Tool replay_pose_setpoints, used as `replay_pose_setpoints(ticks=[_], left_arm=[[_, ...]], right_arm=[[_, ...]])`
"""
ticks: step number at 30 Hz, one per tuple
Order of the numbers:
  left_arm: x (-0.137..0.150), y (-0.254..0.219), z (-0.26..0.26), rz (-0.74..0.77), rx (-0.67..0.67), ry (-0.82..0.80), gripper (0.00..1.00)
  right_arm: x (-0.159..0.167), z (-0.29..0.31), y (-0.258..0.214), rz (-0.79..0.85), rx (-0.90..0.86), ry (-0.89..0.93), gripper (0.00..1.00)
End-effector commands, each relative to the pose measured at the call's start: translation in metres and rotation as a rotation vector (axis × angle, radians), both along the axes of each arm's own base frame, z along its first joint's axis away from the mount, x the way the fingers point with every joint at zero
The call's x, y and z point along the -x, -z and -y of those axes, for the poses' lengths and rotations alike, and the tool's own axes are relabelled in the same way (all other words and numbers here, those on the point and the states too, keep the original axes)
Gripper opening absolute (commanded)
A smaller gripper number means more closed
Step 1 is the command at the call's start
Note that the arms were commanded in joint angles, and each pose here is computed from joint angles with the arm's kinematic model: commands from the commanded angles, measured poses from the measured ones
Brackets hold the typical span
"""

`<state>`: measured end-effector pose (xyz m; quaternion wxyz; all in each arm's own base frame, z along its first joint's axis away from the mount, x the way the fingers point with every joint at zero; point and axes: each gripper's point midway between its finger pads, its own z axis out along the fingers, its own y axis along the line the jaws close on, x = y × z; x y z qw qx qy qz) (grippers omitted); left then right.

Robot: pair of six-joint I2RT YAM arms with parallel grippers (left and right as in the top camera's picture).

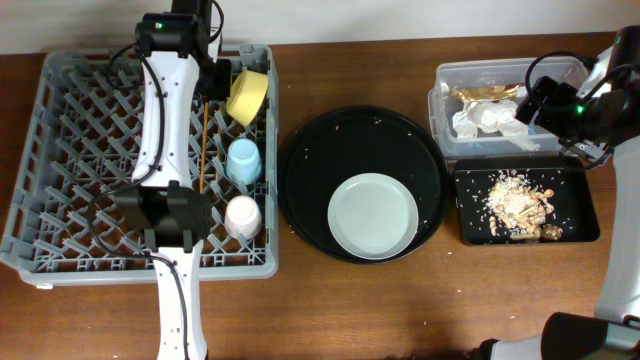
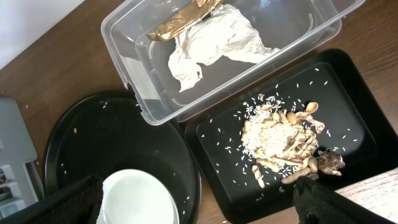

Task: Sort waste into correct bins and load items into the dishwasher rack
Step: 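Place the second chopstick upright in the dish rack, then reach the left gripper to the rim of the white plate, then lift the white plate off the tray toward the rack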

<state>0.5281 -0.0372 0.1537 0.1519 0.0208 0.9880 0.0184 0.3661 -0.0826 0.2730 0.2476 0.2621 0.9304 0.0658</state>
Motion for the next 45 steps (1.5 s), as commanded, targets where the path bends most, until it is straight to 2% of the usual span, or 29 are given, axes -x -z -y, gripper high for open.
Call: replay_pose_setpoints(ticks=[1, 5, 7, 10, 12, 13, 15, 21, 26, 37, 39, 40, 44, 45], left_arm=[[0.005, -0.04, 0.033, 0.072, 0.162, 0.099, 0.4], [0.023, -0.091, 0.074, 0.152, 0.284, 0.223, 0.44], [0.041, -0.097, 0.108, 0.121, 0.345, 0.294, 0.45], [0.07, -0.088, 0.154, 0.04, 0.343, 0.387, 0.45], [0.083, -0.083, 0.178, 0.024, 0.296, 0.441, 0.45], [0.089, -0.073, 0.187, 0.011, 0.212, 0.462, 0.47], [0.098, -0.055, 0.198, -0.037, 0.161, 0.487, 0.5], [0.131, 0.053, 0.239, -0.226, 0.087, 0.684, 0.5], [0.142, 0.109, 0.24, -0.276, 0.079, 0.701, 0.51], [0.15, 0.134, 0.245, -0.283, 0.075, 0.714, 0.49], [0.151, 0.134, 0.245, -0.285, 0.075, 0.714, 0.34], [0.152, 0.135, 0.246, -0.286, 0.074, 0.716, 0.24], [0.159, 0.148, 0.255, -0.302, 0.055, 0.741, 0.22], [0.16, 0.151, 0.256, -0.305, 0.042, 0.745, 0.11]], right_arm=[[-0.002, -0.002, 0.001, 0.001, -0.008, -0.017, 0.99], [-0.007, -0.038, 0.001, 0.005, -0.032, -0.123, 0.98], [-0.01, -0.061, 0.001, 0.004, 0.018, -0.209, 0.98], [-0.014, -0.068, 0.0, 0.016, 0.038, -0.227, 0.98], [-0.014, -0.068, 0.0, 0.015, 0.039, -0.226, 0.98], [-0.014, -0.068, 0.0, 0.016, 0.039, -0.226, 0.98], [-0.014, -0.067, 0.0, 0.016, 0.04, -0.226, 0.99], [-0.015, -0.067, -0.001, 0.022, 0.045, -0.224, 0.98], [-0.015, -0.063, -0.001, 0.016, 0.063, -0.214, 0.99], [-0.015, -0.063, -0.001, 0.016, 0.063, -0.214, 0.99], [-0.015, -0.063, -0.001, 0.016, 0.063, -0.214, 0.98], [-0.015, -0.063, -0.001, 0.016, 0.063, -0.214, 0.98], [-0.015, -0.063, -0.001, 0.016, 0.063, -0.214, 0.99], [-0.015, -0.063, -0.001, 0.016, 0.063, -0.214, 0.98]])
